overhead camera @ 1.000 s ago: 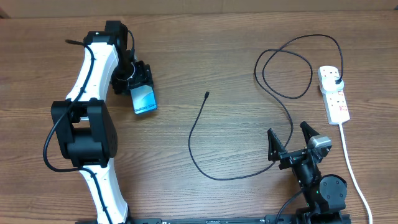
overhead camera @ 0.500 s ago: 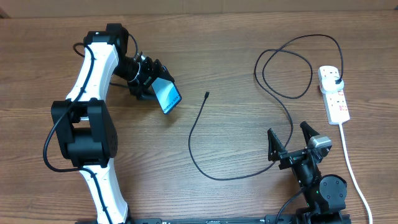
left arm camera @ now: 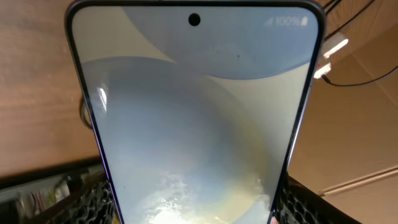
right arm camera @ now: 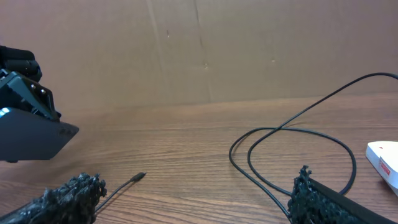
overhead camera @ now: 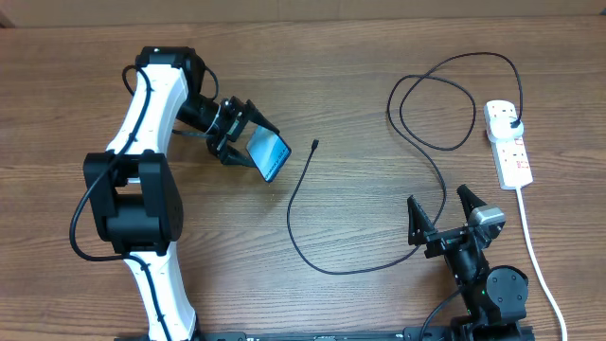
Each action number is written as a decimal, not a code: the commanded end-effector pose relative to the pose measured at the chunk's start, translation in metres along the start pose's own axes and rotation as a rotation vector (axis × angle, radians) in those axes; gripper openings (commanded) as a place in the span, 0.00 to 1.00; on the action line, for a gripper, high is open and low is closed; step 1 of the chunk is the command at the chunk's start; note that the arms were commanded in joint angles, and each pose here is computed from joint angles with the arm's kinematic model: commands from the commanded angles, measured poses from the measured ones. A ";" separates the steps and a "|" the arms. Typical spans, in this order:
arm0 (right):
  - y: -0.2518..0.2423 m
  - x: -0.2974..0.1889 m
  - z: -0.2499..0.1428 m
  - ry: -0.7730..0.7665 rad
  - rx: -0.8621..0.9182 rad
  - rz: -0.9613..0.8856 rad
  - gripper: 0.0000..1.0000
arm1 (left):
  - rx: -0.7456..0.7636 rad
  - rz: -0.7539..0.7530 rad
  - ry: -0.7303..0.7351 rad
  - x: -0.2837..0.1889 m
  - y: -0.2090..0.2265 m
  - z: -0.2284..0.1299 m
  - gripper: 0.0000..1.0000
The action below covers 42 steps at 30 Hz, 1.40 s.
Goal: Plug charger to phone and switch on socket
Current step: 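Tilt the held phone upright and carry it toward the table center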
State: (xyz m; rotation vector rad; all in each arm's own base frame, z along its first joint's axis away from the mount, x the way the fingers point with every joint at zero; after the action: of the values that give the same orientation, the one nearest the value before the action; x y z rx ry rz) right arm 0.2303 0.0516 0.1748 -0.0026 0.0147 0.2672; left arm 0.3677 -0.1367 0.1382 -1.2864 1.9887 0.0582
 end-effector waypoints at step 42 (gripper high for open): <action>0.002 0.000 -0.002 -0.003 0.001 0.010 1.00 | -0.076 -0.278 0.308 -0.016 -0.047 -0.056 0.56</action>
State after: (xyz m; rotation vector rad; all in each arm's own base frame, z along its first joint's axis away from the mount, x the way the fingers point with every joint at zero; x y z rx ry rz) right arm 0.2303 0.0516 0.1749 -0.0034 0.0142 0.2668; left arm 0.3724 -0.1658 0.1899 -1.6558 2.0664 -0.1484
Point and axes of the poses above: each gripper's point midway between its finger pads, its own x axis out along the fingers, its own y axis along the line the jaws close on, z = x × y, the point moved 1 cm from there along -x, back along the fingers, and after that the axes turned 10 degrees about -x, right-handed, at the moved point
